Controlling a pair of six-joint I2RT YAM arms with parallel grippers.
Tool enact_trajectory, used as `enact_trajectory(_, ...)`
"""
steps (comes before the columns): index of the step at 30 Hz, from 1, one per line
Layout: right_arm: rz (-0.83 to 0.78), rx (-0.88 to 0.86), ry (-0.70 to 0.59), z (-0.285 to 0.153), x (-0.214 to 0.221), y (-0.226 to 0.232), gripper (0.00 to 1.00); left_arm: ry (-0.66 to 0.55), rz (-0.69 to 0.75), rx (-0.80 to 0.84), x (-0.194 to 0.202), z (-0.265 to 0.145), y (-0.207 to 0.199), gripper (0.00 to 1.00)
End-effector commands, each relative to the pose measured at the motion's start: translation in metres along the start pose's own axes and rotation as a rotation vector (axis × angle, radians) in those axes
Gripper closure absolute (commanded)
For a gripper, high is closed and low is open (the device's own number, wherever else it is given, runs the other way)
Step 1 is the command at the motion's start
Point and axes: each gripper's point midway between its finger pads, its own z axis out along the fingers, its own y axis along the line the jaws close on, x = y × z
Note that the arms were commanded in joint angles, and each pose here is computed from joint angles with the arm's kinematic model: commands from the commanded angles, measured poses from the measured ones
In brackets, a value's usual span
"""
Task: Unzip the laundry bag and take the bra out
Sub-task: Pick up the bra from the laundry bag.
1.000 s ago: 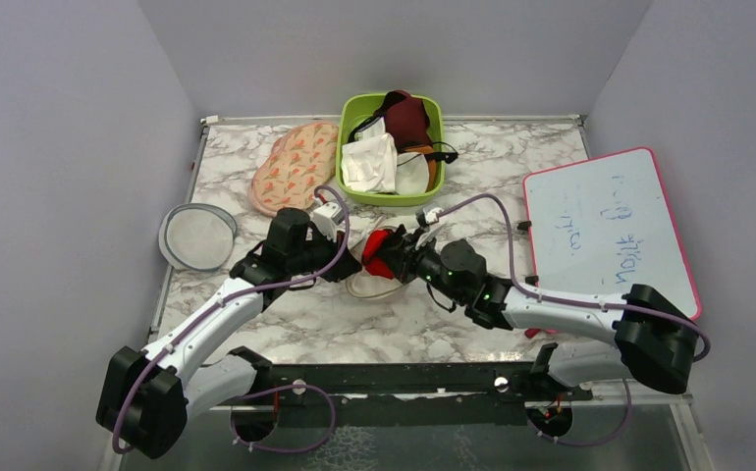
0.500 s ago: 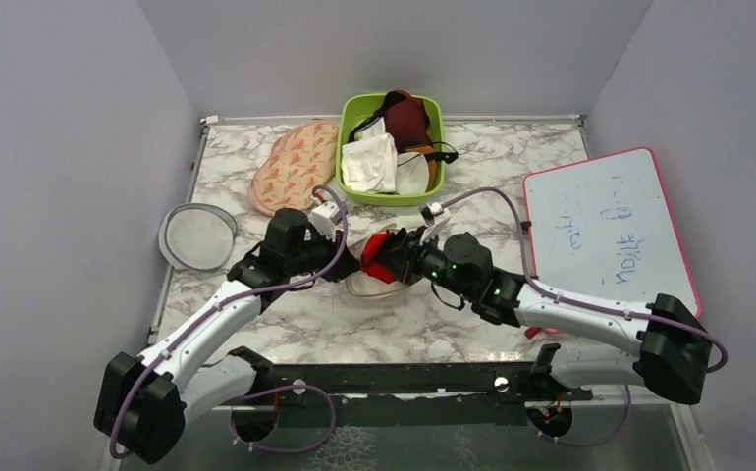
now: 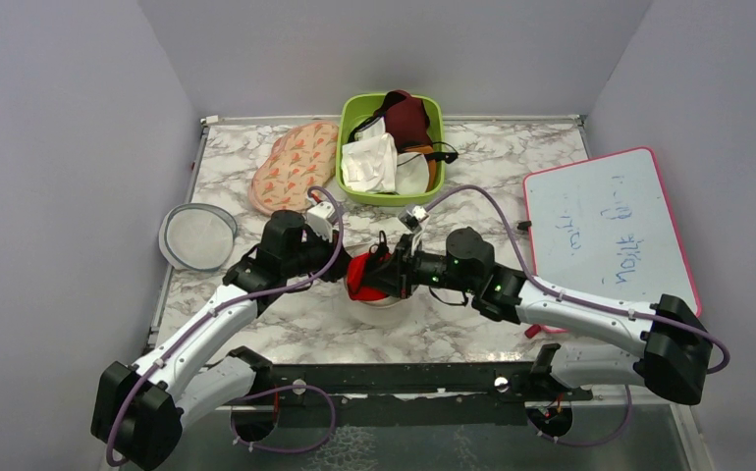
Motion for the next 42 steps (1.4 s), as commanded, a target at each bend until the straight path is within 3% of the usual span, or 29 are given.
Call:
enact_trajectory(1, -0.021, -0.148, -0.179, -0.006, -0.050, 0.040, 0.99, -0.034, 0.017, -0.005, -0.011, -0.002, -0.001, 1.00)
enact_trajectory(8, -0.017, -0.070, -0.390, -0.001, -0.100, 0.031, 0.99, -0.027, 0.019, 0.063, -0.010, 0.000, -0.012, 1.00)
enact_trajectory(14, -0.143, 0.159, -0.453, -0.011, -0.122, -0.003, 0.99, -0.049, 0.029, 0.075, -0.013, -0.003, -0.016, 1.00)
enact_trajectory(23, -0.212, 0.431, -0.446, -0.044, -0.119, -0.046, 0.99, -0.061, 0.045, 0.102, -0.016, -0.004, -0.021, 1.00)
enact_trajectory(32, -0.215, 0.407, -0.413, -0.022, -0.116, -0.048, 0.99, -0.059, 0.042, 0.084, -0.016, -0.003, -0.017, 1.00)
enact_trajectory(42, -0.238, 0.664, -0.413, -0.054, -0.123, -0.082, 0.99, -0.051, 0.038, 0.025, -0.016, -0.004, -0.008, 1.00)
